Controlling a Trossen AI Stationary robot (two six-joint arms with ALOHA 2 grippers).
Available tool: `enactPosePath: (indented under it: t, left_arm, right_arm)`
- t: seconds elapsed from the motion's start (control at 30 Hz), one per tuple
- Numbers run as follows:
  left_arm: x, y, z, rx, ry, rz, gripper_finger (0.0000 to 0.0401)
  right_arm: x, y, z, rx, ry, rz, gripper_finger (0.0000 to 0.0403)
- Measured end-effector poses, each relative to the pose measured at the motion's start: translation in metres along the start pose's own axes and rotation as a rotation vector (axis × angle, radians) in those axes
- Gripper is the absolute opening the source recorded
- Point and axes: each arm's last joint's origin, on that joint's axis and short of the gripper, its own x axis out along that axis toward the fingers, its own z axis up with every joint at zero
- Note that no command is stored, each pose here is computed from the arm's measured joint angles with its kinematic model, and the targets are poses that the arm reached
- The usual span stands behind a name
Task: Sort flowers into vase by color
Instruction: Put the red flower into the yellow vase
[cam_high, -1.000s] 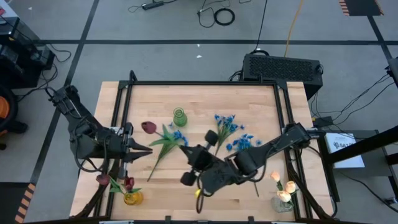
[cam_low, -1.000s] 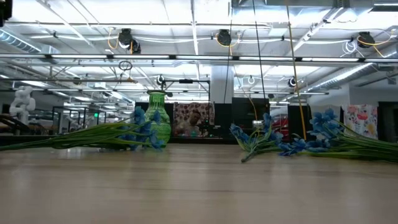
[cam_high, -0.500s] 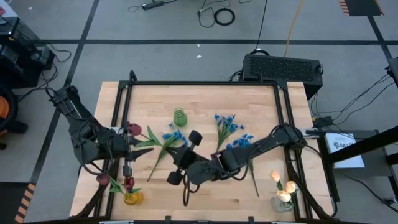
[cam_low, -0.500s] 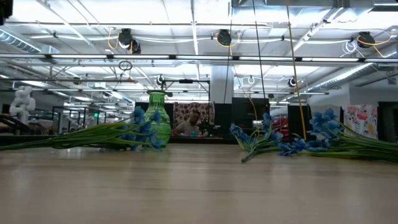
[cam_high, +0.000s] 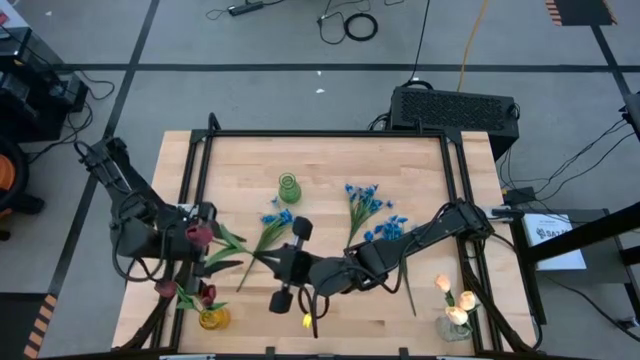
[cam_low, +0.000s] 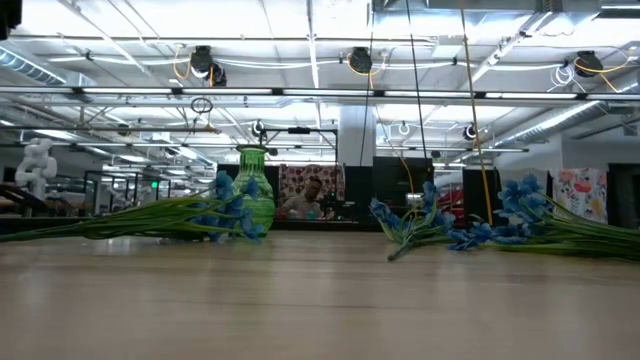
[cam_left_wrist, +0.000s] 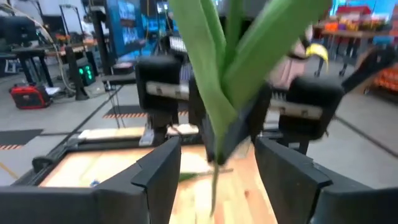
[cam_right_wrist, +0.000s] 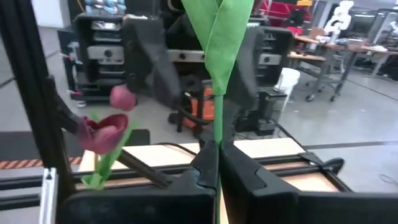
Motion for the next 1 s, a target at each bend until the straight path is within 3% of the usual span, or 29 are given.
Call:
enactPosePath:
  t: [0.5, 1.0]
  left_arm:
    - [0.013, -0.006, 0.001, 0.033, -0.037, 0.014, 0.0202]
    - [0.013, -0.007, 0.0, 0.059, -0.037, -0.006, 0.0048]
  right_arm:
    - [0.002, 0.001, -0.001, -0.009, -0.013, 0.011, 0.0]
    - [0.002, 0.001, -0.001, -0.013, -0.012, 0.011, 0.0]
